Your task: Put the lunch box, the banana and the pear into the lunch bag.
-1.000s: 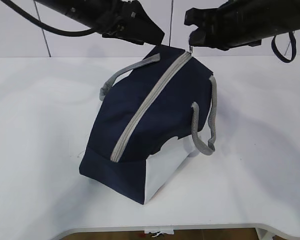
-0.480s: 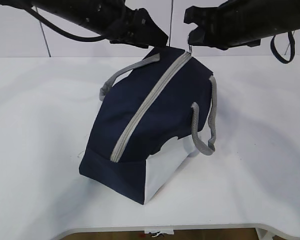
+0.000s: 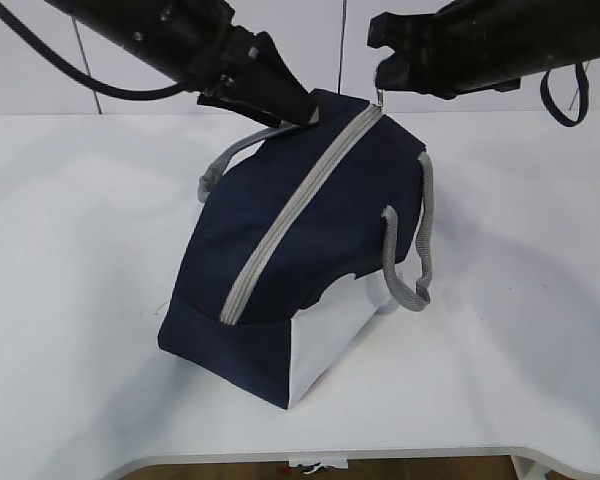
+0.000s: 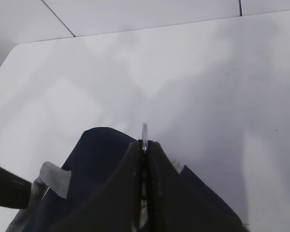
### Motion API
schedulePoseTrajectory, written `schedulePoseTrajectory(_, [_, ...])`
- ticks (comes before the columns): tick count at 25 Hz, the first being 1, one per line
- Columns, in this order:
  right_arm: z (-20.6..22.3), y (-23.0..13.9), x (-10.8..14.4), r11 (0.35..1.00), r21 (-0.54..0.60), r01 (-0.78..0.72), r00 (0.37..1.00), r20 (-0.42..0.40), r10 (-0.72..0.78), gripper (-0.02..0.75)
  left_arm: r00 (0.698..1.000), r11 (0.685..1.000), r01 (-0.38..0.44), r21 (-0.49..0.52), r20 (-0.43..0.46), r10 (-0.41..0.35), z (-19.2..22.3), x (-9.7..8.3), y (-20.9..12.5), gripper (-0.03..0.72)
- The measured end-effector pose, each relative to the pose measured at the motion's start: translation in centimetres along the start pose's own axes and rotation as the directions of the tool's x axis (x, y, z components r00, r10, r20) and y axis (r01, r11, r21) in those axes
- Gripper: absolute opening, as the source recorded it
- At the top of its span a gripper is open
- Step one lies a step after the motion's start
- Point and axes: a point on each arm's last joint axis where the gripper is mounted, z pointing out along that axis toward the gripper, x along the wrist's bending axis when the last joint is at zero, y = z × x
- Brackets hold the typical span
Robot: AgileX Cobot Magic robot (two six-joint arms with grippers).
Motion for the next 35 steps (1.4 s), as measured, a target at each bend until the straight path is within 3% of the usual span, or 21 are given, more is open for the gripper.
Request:
schedulePoseTrajectory(10, [0.0, 0.0, 0.0, 1.000, 0.000, 0.004, 1.000, 0.000, -0.004, -0.010, 0.997, 0.996, 0.043, 0.075, 0.058, -0.047, -2.0, -0.5, -0.6, 0.466])
schedulePoseTrajectory(16, [0.0, 0.0, 0.0, 1.000, 0.000, 0.007, 1.000, 0.000, -0.007, -0.010, 0.991, 0.989, 0.116, 0.089, 0.051, -0.121, -1.8, -0.7, -0.7, 0.466])
schedulePoseTrajectory(23, [0.0, 0.0, 0.0, 1.000, 0.000, 0.007, 1.000, 0.000, -0.007, -0.010, 0.995, 0.984, 0.075, 0.162, 0.050, -0.085, 0.1, -2.7, -0.9, 0.466])
schedulePoseTrajectory(30, [0.0, 0.0, 0.0, 1.000, 0.000, 0.007, 1.000, 0.000, -0.007, -0.010, 0.998, 0.980, 0.052, 0.191, 0.019, -0.057, 0.2, -2.7, -1.1, 0.463])
schedulePoseTrajectory(35, [0.0, 0.0, 0.0, 1.000, 0.000, 0.007, 1.000, 0.000, -0.007, -0.010, 0.999, 0.979, 0.046, 0.201, 0.007, -0.048, 0.2, -2.5, -1.2, 0.376])
